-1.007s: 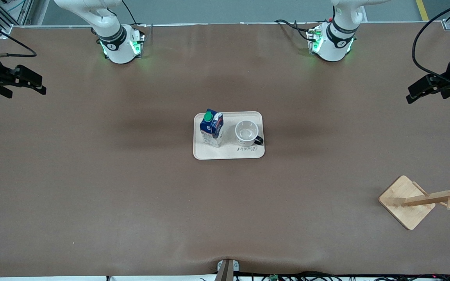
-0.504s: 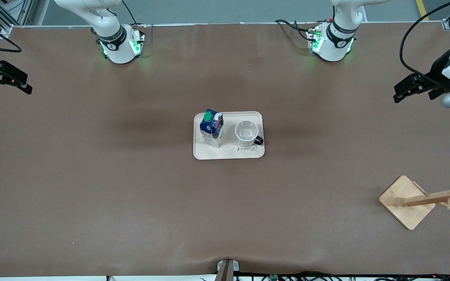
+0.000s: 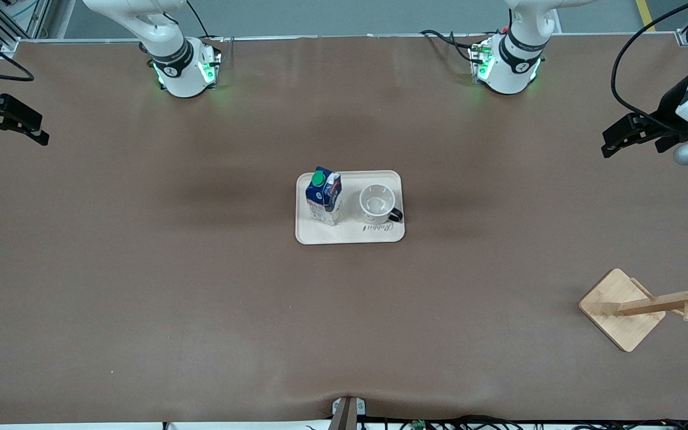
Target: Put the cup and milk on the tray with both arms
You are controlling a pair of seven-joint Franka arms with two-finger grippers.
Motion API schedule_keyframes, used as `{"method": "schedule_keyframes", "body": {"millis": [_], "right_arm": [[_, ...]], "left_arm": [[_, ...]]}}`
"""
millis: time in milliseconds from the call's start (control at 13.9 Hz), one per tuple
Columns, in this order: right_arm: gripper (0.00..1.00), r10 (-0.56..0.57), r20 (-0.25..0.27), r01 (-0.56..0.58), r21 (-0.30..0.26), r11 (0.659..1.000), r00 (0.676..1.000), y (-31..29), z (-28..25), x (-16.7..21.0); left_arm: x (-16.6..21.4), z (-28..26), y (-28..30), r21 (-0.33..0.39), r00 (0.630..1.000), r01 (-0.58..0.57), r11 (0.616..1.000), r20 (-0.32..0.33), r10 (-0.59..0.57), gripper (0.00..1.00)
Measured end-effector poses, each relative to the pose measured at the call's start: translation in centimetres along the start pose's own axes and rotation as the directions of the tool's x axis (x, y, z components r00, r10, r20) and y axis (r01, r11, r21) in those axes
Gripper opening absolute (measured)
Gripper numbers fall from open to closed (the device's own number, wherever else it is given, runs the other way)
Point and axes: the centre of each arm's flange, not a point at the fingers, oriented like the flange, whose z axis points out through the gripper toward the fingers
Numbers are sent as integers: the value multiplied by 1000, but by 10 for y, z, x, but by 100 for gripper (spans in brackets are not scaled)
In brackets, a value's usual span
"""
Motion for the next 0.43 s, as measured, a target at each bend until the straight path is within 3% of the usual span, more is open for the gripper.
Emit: {"method": "schedule_keyframes", "body": {"millis": [432], "right_arm": [[100, 4, 0, -4, -6, 1000, 1000, 1, 0, 0]], "left_arm": [[0, 0, 0, 0, 1000, 0, 1000, 0, 0, 100]]}}
